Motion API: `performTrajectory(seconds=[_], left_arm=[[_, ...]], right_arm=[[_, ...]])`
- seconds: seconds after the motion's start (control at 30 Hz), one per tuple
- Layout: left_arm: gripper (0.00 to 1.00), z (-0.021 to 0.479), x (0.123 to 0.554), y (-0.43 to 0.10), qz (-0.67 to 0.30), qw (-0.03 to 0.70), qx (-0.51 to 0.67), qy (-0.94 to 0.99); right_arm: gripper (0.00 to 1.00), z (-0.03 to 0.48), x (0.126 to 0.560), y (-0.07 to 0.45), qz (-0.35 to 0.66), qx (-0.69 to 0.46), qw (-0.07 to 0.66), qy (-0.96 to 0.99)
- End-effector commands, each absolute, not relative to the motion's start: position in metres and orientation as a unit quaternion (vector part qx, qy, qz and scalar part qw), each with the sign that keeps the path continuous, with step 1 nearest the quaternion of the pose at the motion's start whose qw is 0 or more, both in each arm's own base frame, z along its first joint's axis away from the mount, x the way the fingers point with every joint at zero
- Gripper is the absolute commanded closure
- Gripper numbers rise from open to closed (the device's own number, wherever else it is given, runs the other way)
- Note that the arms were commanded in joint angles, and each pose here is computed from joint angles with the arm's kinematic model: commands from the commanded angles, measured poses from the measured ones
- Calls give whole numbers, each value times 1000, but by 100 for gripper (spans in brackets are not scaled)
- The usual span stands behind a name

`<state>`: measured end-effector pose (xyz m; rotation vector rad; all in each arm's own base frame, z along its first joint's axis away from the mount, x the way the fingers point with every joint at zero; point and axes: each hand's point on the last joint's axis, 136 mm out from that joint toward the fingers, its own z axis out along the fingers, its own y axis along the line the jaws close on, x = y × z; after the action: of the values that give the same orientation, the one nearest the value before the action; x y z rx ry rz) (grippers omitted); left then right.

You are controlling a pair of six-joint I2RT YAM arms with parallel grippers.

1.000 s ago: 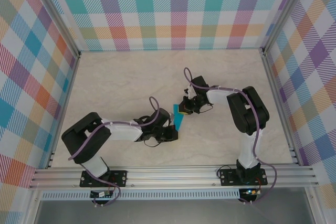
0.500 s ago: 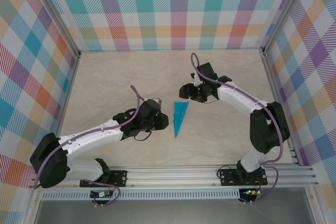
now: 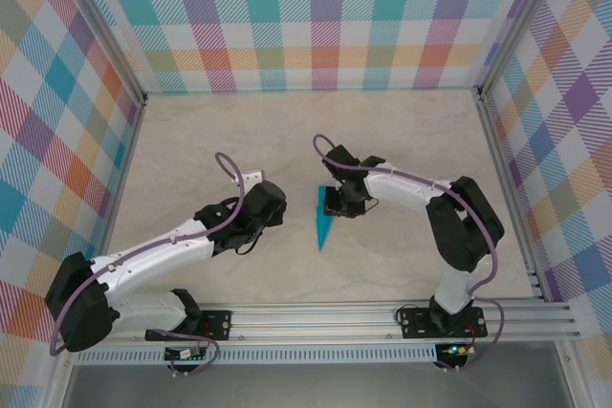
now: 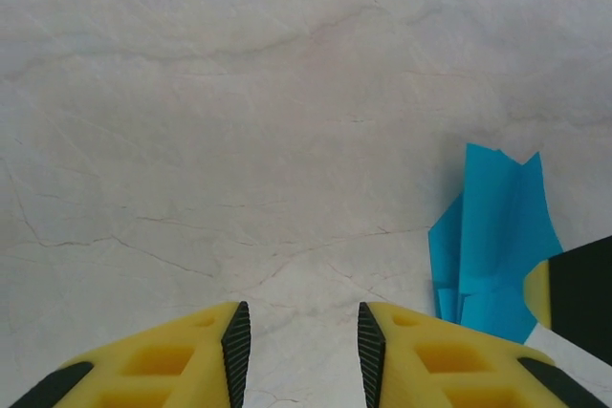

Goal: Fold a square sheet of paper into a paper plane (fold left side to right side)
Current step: Move the paper plane to the center of the table.

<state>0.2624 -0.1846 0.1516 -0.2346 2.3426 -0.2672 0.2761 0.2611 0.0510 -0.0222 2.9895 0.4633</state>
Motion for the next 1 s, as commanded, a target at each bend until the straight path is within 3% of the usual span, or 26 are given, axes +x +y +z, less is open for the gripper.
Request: performTrajectory(seconds=[0.0, 0.2, 0.43, 0.53, 0.67, 0.8, 0.97], left_arm=[[62, 157, 261, -168, -84, 392, -107, 910], [62, 169, 262, -161, -74, 407, -105, 904], [60, 173, 261, -158, -75, 412, -108, 902], [60, 174, 260, -157, -73, 411, -108, 902], [56, 179, 261, -156, -74, 417, -107, 899], [44, 186, 264, -158, -76, 428, -103, 895], [13, 188, 265, -159, -90, 439, -108, 887]], right_arm=[[100, 87, 271, 283, 234, -43, 84, 968], [100, 123, 260, 291, 357, -72, 114, 924], [100, 54, 256, 256, 370, -29, 59, 927], [89, 38, 258, 230, 333, -8, 58, 941], [66, 53, 257, 204, 255, -15, 76, 964], [54, 83, 246, 184, 167, -33, 100, 980], [50, 95, 219, 201, 144, -41, 87, 985]])
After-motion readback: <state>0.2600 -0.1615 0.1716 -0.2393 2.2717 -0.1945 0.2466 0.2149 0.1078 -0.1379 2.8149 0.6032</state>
